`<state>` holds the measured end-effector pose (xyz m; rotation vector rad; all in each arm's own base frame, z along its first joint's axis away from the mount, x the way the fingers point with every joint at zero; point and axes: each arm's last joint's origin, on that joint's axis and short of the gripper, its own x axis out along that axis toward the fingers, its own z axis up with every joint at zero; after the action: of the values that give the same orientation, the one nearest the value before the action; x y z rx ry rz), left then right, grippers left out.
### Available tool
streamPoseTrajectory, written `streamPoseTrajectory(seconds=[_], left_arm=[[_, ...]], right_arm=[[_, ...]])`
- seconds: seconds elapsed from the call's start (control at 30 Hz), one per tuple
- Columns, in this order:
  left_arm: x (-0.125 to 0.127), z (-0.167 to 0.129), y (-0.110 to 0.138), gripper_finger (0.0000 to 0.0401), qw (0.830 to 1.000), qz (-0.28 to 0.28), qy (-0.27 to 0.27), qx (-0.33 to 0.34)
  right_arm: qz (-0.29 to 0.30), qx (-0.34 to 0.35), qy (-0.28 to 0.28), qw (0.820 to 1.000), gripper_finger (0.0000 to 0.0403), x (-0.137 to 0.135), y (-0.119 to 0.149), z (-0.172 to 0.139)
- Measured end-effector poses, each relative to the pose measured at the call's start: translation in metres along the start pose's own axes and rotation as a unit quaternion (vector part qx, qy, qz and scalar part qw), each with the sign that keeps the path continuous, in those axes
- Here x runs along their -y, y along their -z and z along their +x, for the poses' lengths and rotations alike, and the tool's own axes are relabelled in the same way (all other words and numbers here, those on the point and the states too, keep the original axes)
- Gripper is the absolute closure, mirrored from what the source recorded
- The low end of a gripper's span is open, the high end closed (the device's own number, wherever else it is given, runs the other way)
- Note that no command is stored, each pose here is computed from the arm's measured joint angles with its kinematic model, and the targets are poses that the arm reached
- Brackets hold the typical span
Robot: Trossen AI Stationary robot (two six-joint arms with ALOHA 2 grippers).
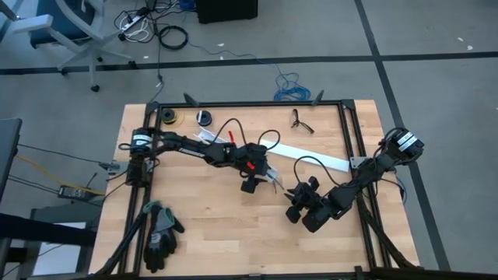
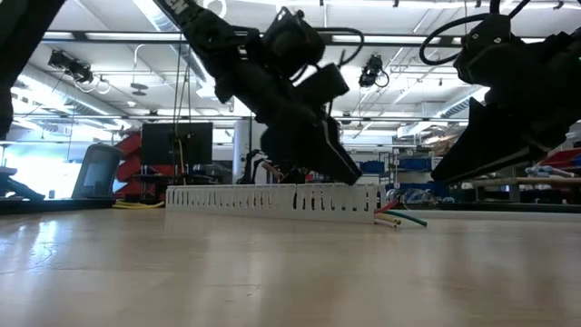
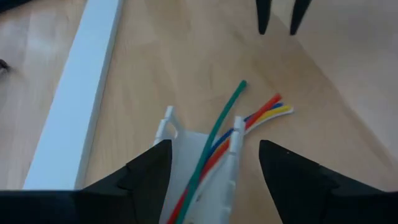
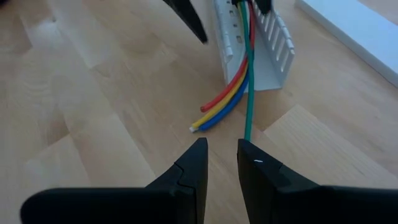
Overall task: Ziptie cables
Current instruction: Close the cable duct
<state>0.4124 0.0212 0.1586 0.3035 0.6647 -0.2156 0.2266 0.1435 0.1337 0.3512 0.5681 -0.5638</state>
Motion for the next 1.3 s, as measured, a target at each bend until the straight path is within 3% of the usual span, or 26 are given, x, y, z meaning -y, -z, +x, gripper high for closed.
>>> streamPoseTrajectory(seconds=[0.17,0.67,1.1,1.3], left_arm=[[-0.005,0.009,-0.005,0.0149,1.0,0.022,-0.002,0.002],[-0.038,0.003,0.011,0.0149,0.999,0.002,-0.029,-0.027],[-0.034,0.001,-0.008,0.0148,0.996,-0.064,-0.051,-0.047],[-0.031,0.002,-0.014,0.0148,0.996,-0.063,-0.06,-0.03]], right_arm=[[0.0,0.0,0.0,1.0,0.0328,0.0,0.0,0.0],[-0.011,0.001,-0.002,1.0,0.0328,-0.001,0.0,0.0],[-0.016,0.001,-0.002,1.0,0.0328,-0.001,0.0,0.0],[-0.02,0.001,-0.002,1.0,0.0327,-0.001,0.0,0.0]])
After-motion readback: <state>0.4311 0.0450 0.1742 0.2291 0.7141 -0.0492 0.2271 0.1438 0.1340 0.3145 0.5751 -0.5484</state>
